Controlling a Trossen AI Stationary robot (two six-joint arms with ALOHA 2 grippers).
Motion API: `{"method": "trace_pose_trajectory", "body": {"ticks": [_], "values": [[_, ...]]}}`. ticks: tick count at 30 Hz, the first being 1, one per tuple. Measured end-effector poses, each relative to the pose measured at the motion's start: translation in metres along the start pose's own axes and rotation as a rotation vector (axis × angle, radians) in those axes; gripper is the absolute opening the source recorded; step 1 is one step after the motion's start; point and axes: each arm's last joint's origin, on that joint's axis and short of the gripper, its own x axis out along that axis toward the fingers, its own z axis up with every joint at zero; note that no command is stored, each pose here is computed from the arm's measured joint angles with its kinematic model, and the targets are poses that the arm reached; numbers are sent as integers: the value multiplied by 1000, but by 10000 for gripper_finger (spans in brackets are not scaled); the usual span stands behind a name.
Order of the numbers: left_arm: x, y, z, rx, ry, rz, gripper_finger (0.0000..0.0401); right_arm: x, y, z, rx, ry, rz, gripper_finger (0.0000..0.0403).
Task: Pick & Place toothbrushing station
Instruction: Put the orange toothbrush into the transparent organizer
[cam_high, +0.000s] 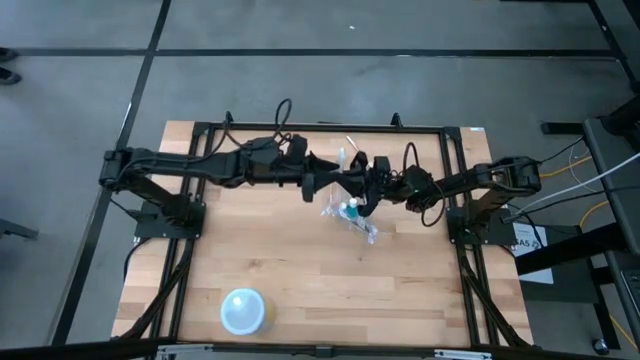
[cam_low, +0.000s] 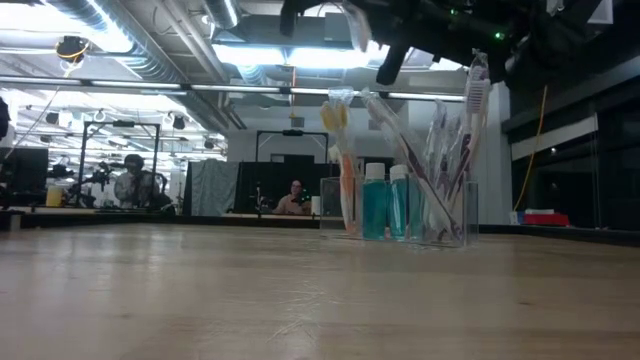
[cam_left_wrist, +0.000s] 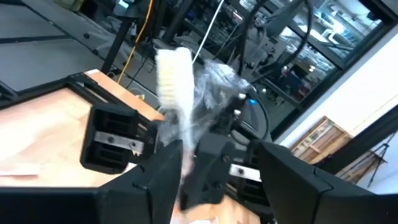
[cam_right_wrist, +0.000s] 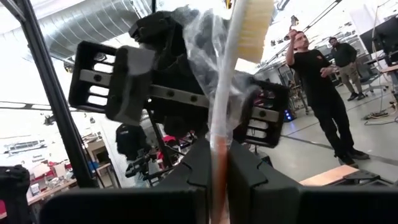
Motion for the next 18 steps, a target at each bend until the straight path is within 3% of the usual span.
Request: {"method": "trace_pose_trajectory", "body": {"ticks": [10, 18], "values": [[1, 6, 5, 14, -9, 0, 151, 1, 0, 0, -4, 0, 6, 22], [3, 8, 6, 13, -8, -7, 145, 1, 1, 0, 2, 3, 12, 22]]}}
